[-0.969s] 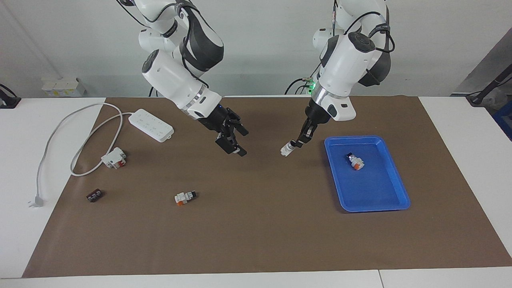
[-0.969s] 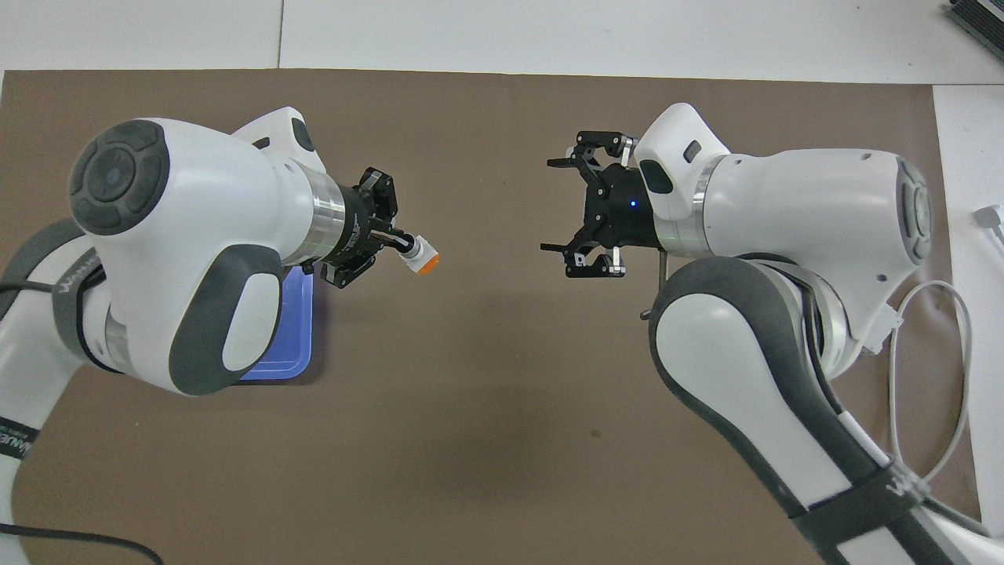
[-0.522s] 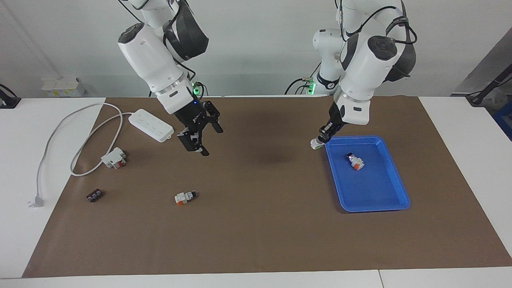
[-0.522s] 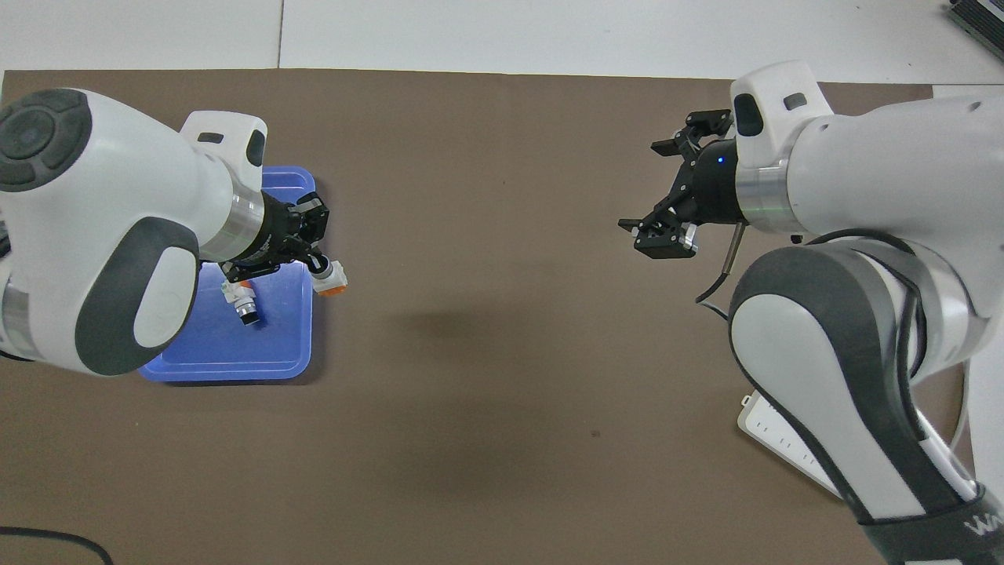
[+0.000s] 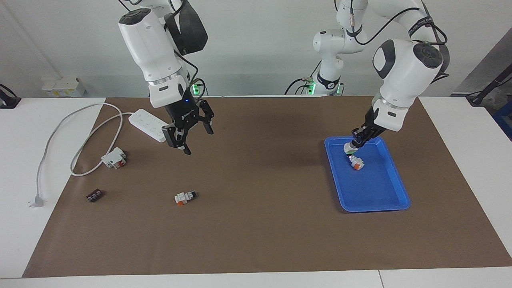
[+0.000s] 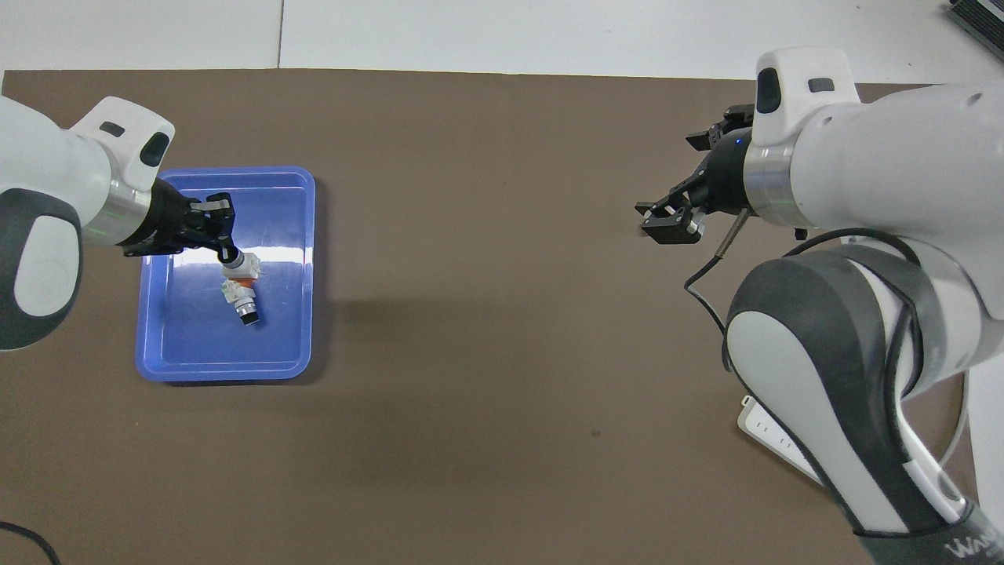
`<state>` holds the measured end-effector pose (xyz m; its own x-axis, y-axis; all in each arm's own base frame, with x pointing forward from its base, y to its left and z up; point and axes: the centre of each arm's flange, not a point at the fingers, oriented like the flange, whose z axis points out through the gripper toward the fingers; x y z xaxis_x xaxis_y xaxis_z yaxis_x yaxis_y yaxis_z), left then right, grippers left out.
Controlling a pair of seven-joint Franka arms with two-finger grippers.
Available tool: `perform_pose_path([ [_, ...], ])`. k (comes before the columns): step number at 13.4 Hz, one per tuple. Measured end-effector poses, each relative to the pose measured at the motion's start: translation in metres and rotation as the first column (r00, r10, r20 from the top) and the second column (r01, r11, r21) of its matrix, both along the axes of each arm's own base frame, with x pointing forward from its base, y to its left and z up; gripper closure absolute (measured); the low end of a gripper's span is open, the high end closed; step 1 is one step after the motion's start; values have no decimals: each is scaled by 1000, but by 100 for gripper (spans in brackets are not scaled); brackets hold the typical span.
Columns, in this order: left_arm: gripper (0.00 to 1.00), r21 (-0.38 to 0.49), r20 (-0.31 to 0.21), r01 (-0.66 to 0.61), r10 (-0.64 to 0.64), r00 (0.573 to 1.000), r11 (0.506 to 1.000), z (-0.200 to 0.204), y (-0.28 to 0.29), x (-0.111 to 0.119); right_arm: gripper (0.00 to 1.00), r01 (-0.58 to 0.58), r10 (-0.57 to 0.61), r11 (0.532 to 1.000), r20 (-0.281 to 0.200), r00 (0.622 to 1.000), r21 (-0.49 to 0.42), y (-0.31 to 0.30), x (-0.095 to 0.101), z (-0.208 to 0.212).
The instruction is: Turn and place switch with both arms
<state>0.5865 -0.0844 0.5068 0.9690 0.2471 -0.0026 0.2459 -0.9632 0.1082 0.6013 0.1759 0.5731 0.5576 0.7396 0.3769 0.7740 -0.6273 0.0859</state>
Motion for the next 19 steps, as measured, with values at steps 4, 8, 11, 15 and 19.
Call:
perform_pose_path([
  [4, 91, 14, 55, 94, -94, 994, 996, -15, 51, 1, 0, 129, -129, 992, -48, 990, -3, -21, -1, 5],
  [8, 91, 37, 99, 168, -171, 980, 985, -31, 76, -5, 0, 387, -385, 922, -67, 921, 19, -81, -3, 31],
  [11, 91, 50, 108, 216, -221, 969, 975, -47, 81, -14, 0, 535, -530, 845, -107, 841, 21, -129, -2, 31],
  [15, 75, 67, 104, 262, -268, 958, 963, -44, 92, -19, 0, 726, -725, 684, -165, 668, -64, -182, -8, 22],
  [19, 65, 106, 36, 302, -307, 951, 947, -9, 91, -18, 0, 828, -842, 534, -192, 504, -170, -161, -21, 29],
])
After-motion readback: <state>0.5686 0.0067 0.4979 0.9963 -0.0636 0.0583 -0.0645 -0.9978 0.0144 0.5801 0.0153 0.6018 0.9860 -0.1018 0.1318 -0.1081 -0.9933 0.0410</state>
